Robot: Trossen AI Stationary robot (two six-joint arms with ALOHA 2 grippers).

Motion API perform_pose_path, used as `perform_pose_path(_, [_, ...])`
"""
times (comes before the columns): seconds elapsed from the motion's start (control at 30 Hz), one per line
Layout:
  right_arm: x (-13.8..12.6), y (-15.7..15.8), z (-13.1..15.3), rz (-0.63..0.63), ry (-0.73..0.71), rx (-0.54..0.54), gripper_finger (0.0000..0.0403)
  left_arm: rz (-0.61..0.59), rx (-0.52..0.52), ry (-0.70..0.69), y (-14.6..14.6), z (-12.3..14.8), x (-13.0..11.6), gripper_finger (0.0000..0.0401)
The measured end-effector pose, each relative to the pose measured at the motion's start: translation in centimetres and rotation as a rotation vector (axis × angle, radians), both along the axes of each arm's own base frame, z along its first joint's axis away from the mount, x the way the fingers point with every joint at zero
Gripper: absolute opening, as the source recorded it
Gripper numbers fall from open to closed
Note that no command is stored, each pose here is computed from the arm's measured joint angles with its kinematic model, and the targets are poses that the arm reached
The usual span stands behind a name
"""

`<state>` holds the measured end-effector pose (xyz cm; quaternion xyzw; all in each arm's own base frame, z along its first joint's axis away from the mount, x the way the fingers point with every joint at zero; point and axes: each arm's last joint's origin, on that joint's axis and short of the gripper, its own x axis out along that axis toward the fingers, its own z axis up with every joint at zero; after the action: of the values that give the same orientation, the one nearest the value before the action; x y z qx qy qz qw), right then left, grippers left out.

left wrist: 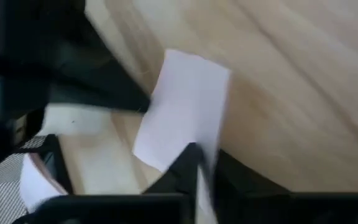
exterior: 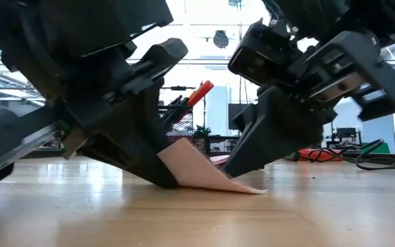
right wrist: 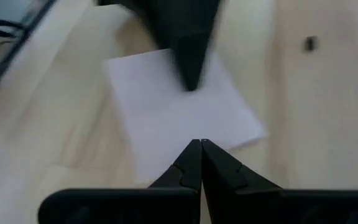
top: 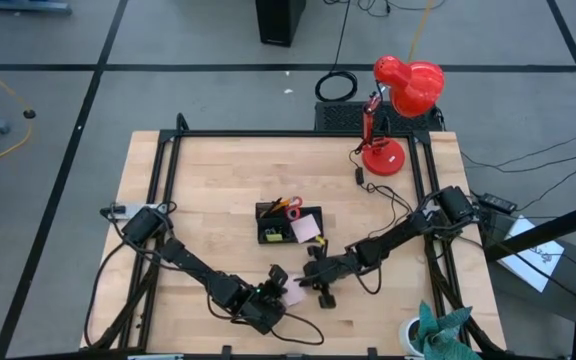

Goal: Pick and place office supplies into organizer
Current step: Put the pink sticky notes into the black desk organizer

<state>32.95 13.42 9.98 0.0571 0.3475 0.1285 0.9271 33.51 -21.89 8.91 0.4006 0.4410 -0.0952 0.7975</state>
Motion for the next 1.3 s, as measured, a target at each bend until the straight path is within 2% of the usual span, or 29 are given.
perform_pose_path(0.07, [0.0,0.0,0.0,-0.016,-0.01,-0.023,0.0,-0.004,-0.007,0.0,-0.2,0.1,-0.1,0.0011])
perform_pose_path(0.23, [-0.4,0.6,0.7,-0.023,-0.032,-0.069,0.0,0.07,-0.015,-0.063,-0.3,1.4,-0.5,0.0006])
perform_pose_path(0.33, [-1.0,0.9,2.6,-0.044,-0.068,-0.129,0.0,0.096,0.037,-0.118,-0.7,2.4,-1.3,0.0005])
perform_pose_path(0.47, [-2.5,0.6,5.7,-0.143,-0.093,-0.264,0.0,0.149,0.051,-0.252,-1.6,4.6,-2.0,0.0003])
perform_pose_path(0.63, [-4.0,-1.4,8.4,-0.283,-0.067,-0.386,0.0,0.21,0.042,-0.354,-2.3,5.9,-2.7,0.0002])
perform_pose_path(0.83, [-3.8,-5.4,8.4,-0.439,0.022,-0.455,0.0,0.295,0.021,-0.468,-2.3,7.1,-2.7,0.0002])
perform_pose_path(1.07, [-2.7,-10.9,8.1,-0.569,0.079,-0.498,0.0,0.309,0.031,-0.504,-2.7,7.2,-3.0,0.0002])
perform_pose_path(1.23, [-2.4,-14.6,7.9,-0.513,0.138,-0.366,0.0,0.311,0.009,-0.518,-2.8,7.4,-2.9,0.0002])
perform_pose_path(1.3, [-2.5,-15.9,7.9,-0.528,0.149,-0.352,0.0,0.307,0.009,-0.518,-2.8,7.4,-2.8,0.0001])
